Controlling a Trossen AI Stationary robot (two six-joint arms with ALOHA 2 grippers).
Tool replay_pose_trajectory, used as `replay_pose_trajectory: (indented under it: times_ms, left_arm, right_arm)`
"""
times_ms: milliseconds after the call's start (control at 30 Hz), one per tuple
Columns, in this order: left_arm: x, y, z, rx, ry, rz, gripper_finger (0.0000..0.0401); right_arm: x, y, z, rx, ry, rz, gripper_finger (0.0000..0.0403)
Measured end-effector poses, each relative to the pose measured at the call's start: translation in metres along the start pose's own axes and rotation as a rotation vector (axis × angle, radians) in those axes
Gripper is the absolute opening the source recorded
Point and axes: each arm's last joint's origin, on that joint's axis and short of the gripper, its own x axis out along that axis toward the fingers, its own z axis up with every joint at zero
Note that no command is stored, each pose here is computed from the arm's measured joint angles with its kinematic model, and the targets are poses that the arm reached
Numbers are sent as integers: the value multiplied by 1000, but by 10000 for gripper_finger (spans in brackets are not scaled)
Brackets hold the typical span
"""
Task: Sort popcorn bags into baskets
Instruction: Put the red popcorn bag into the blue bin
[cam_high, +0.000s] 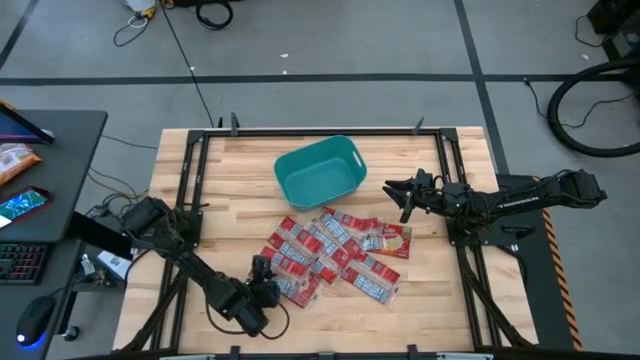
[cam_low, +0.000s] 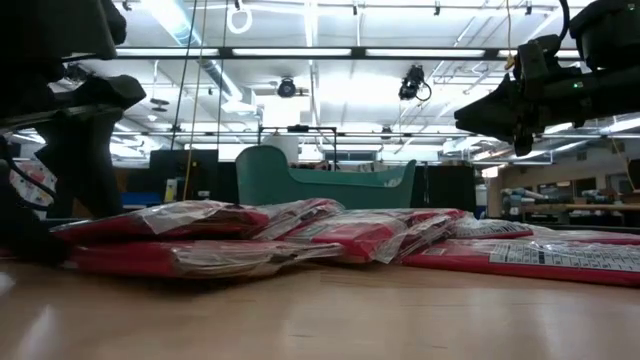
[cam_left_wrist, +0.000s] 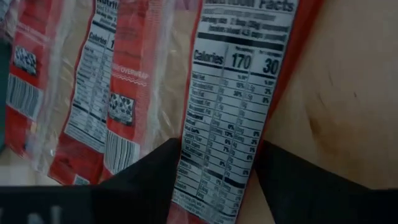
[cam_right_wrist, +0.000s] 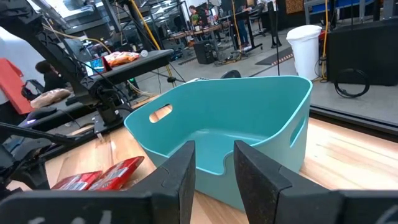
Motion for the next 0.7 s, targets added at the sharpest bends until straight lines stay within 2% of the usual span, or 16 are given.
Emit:
replay_pose_trajectory:
  times_ms: [167,500,700]
  left_arm:
    - [-1,0,0,-69,13,-15,139]
    - [-25,11,28,-47,173,-100,16]
    - [-39,25,49,-40,202,-102,8]
  right_arm:
    - [0,0,0,0,0,0,115]
    - [0,0,0,0,0,0,115]
    - [0,0,0,0,0,0,115]
